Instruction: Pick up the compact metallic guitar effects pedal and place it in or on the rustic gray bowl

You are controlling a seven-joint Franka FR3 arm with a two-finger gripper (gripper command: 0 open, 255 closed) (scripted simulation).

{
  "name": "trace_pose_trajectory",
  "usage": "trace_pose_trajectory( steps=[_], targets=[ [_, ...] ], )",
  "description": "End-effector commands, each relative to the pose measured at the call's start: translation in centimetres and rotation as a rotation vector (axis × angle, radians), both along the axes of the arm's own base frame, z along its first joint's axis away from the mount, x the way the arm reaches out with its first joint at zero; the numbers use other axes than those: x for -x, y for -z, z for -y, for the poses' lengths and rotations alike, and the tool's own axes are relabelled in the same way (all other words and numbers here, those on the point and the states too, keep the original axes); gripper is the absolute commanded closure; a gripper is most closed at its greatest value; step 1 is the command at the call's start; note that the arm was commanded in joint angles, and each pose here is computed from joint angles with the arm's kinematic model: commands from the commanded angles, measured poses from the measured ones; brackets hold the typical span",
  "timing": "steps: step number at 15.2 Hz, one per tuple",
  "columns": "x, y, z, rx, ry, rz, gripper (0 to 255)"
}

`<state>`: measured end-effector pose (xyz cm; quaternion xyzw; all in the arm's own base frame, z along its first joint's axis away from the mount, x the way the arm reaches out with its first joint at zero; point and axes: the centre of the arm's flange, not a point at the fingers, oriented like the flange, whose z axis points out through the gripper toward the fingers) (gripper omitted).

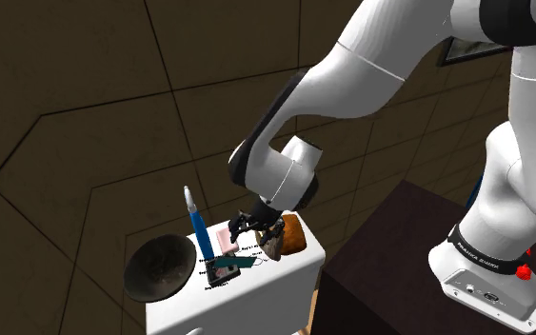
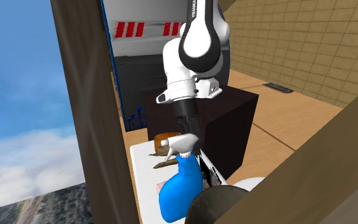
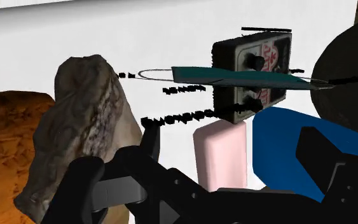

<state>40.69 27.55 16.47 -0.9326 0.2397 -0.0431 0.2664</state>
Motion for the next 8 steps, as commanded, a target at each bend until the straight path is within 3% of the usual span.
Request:
trace_pose_trajectory(
  steps=[1, 8],
  targets=[
    [-0.9, 1.7, -1.8, -0.031, 0.017, 0.005, 0],
    [-1.8, 4.6, -3.8, -0.037, 0.02, 0.006, 0]
  ],
)
